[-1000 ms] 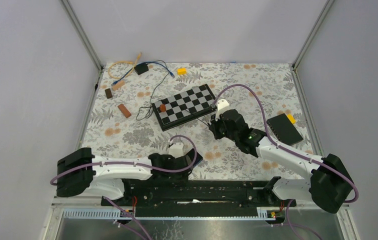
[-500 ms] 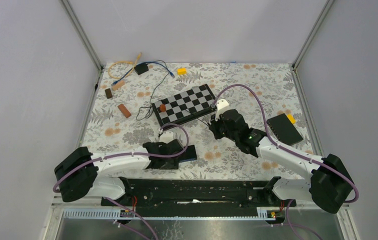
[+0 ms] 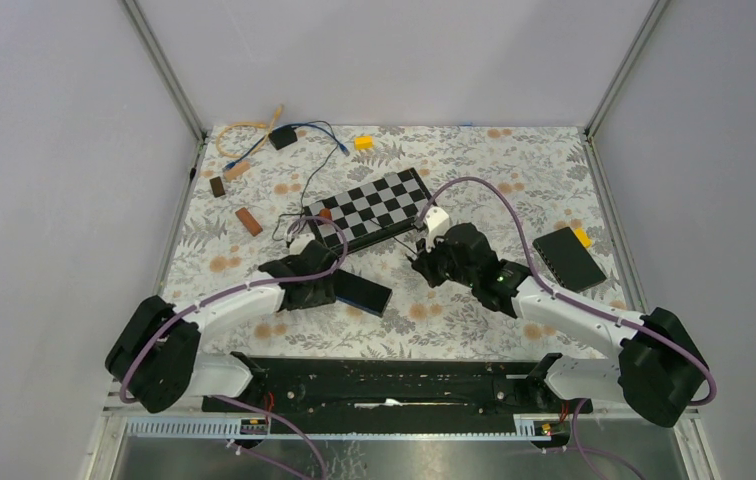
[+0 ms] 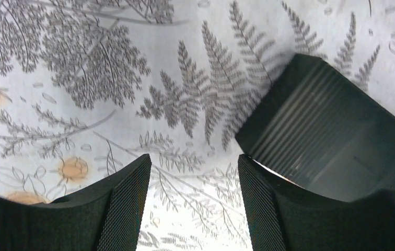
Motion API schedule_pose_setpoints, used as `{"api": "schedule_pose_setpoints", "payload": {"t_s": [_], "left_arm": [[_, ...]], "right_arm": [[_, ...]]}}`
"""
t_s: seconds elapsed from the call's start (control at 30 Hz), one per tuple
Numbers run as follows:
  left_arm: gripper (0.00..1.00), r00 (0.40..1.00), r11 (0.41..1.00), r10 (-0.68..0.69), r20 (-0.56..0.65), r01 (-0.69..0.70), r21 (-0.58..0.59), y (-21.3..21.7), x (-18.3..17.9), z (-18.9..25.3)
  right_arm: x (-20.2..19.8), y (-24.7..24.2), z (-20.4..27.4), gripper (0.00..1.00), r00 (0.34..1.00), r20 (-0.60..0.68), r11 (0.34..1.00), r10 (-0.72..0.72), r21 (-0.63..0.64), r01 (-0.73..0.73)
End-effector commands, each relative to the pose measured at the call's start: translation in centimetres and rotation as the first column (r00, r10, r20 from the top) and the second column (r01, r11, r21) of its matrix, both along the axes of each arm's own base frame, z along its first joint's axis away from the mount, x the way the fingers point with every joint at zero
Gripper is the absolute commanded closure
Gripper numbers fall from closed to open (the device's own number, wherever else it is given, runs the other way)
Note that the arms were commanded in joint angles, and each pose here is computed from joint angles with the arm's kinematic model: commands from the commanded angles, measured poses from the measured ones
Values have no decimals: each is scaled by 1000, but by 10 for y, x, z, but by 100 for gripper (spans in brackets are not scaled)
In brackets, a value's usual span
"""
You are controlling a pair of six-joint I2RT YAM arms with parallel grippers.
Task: Insert the plug into the switch port
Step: Adjust the switch port at the center of the board.
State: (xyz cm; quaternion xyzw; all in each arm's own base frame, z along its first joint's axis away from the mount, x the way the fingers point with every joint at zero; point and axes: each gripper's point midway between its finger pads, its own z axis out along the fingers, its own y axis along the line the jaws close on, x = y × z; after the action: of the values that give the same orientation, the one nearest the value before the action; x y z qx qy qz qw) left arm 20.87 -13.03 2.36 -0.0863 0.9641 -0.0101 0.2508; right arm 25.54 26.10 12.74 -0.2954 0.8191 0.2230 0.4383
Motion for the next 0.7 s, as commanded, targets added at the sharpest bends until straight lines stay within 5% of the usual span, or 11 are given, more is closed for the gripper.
{"api": "schedule_pose_setpoints", "payload": {"t_s": [0.0,0.4,0.67], "left_arm": [[36,997,997,-37,66,41,-59,-14,34,7],[32,987,995,-69,144,78,-61,-13,99,39],[29,966,993,-56,253,81,-90,-7,126,88]], "right_arm": [[-7,4,3,100,998,26,997,58,43,-59],[-37,-13,-24,100,995,-63,997,73,25,-71],[-37,-20,-44,100,996,64,992,-60,-103,66]]}}
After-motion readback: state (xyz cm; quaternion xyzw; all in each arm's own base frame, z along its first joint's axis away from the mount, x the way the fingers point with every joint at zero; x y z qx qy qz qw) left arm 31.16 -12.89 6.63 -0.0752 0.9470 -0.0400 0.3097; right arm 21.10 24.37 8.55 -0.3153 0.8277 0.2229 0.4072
